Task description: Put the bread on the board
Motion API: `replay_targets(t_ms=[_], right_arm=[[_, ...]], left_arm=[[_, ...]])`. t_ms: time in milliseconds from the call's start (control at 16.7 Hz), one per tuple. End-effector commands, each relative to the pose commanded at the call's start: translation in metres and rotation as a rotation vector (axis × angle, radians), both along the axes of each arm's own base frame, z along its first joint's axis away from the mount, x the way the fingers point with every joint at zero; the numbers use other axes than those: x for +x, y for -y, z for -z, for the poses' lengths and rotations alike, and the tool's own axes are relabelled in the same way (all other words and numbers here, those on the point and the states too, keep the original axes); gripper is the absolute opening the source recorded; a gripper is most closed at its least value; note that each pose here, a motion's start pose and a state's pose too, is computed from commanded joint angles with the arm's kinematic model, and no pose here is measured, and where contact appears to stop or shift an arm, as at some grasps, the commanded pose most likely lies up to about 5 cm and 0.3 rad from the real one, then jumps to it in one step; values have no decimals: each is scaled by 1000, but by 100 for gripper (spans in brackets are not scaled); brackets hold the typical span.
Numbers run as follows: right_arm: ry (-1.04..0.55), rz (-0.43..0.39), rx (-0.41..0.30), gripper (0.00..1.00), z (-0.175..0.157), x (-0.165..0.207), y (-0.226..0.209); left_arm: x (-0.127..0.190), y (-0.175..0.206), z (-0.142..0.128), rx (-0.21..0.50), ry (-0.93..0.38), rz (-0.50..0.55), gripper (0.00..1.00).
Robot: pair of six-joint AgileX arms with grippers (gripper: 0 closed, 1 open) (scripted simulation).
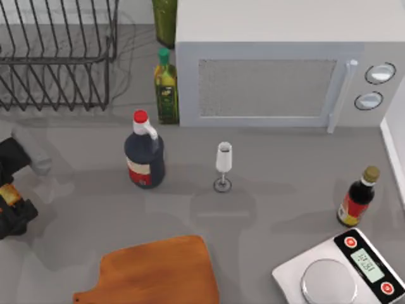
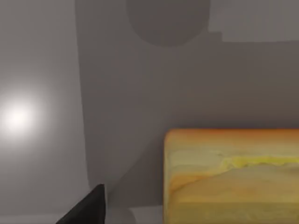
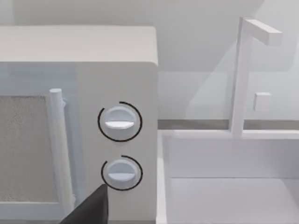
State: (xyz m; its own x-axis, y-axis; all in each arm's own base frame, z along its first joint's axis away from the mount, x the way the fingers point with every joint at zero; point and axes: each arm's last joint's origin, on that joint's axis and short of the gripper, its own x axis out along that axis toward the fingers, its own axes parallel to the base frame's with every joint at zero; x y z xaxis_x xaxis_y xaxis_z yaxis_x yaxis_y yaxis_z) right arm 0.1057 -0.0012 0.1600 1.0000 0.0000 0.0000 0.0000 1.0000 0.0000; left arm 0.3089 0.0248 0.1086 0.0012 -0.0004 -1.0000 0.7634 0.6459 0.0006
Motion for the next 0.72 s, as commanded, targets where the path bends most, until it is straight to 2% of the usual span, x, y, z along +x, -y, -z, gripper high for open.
replay_targets(t_ms=[60, 720], right_arm=[[0, 0, 0, 100, 0, 0, 0], [0, 0, 0, 100, 0, 0, 0]], left_arm=[[0, 0, 0, 0, 0, 0, 100], [0, 0, 0, 0, 0, 0, 17]])
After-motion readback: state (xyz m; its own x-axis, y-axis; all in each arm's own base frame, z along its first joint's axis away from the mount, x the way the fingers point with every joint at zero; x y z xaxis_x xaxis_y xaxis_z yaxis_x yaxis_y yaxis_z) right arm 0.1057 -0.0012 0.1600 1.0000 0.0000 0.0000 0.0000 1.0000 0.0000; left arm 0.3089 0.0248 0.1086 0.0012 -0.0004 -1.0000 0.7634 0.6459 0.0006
